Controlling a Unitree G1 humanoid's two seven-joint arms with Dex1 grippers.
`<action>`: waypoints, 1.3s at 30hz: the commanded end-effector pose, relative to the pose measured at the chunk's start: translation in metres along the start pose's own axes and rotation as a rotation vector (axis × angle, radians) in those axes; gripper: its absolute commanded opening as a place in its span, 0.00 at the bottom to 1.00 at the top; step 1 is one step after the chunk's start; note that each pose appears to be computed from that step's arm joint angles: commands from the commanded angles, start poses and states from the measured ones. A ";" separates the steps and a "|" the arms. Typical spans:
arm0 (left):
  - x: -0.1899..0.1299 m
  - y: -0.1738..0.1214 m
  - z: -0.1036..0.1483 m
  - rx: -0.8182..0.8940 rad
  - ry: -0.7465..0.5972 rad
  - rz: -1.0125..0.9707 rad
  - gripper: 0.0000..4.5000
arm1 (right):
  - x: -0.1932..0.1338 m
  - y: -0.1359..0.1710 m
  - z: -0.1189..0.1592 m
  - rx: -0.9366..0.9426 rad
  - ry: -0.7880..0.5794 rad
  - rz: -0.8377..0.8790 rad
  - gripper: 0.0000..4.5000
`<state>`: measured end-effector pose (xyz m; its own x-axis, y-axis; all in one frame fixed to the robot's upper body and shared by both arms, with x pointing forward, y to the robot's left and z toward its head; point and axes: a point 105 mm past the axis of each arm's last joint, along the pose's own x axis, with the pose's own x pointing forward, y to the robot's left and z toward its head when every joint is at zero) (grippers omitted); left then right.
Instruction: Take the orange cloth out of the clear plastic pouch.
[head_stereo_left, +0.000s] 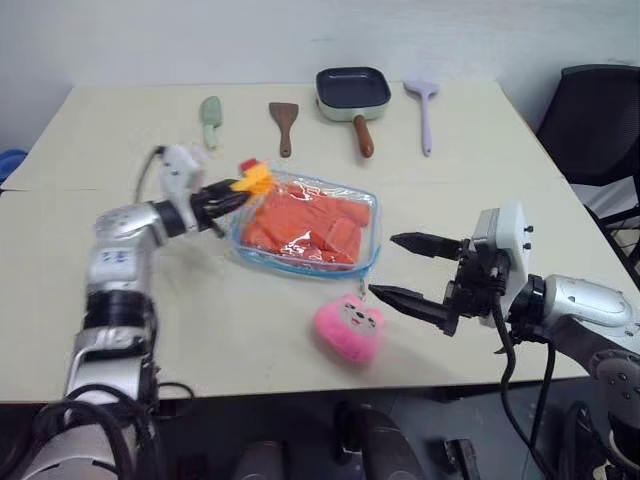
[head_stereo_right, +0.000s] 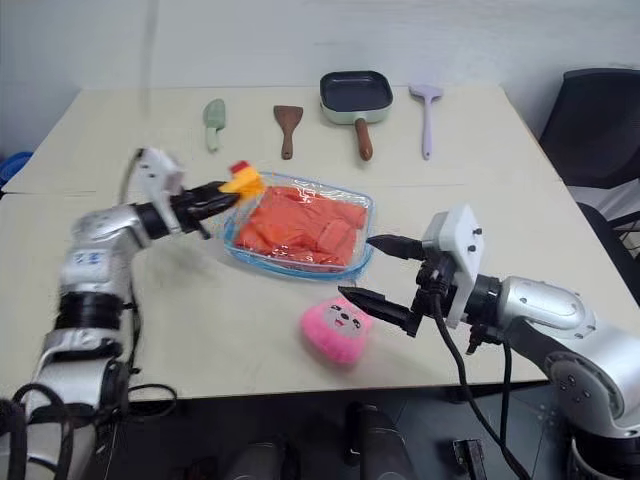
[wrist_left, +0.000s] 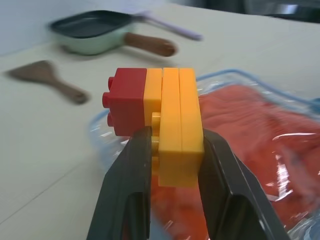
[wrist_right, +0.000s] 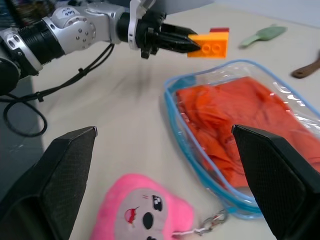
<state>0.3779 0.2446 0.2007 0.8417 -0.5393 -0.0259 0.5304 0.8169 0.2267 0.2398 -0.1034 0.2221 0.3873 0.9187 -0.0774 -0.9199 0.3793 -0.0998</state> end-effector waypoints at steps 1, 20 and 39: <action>-0.059 0.021 0.006 -0.001 -0.002 0.203 0.20 | 0.002 0.002 0.003 -0.025 0.009 0.070 1.00; -0.197 0.031 -0.049 -0.056 0.237 0.678 1.00 | 0.027 -0.021 0.004 -0.040 -0.005 0.184 1.00; -0.024 -0.049 0.002 0.674 0.323 -0.513 1.00 | 0.001 -0.013 -0.007 -0.009 0.010 0.050 1.00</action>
<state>0.3274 0.2171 0.2016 0.5835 -0.6583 -0.4757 0.7616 0.2400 0.6020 0.2597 -0.1081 0.2046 0.3355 0.9343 -0.1206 -0.9419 0.3306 -0.0593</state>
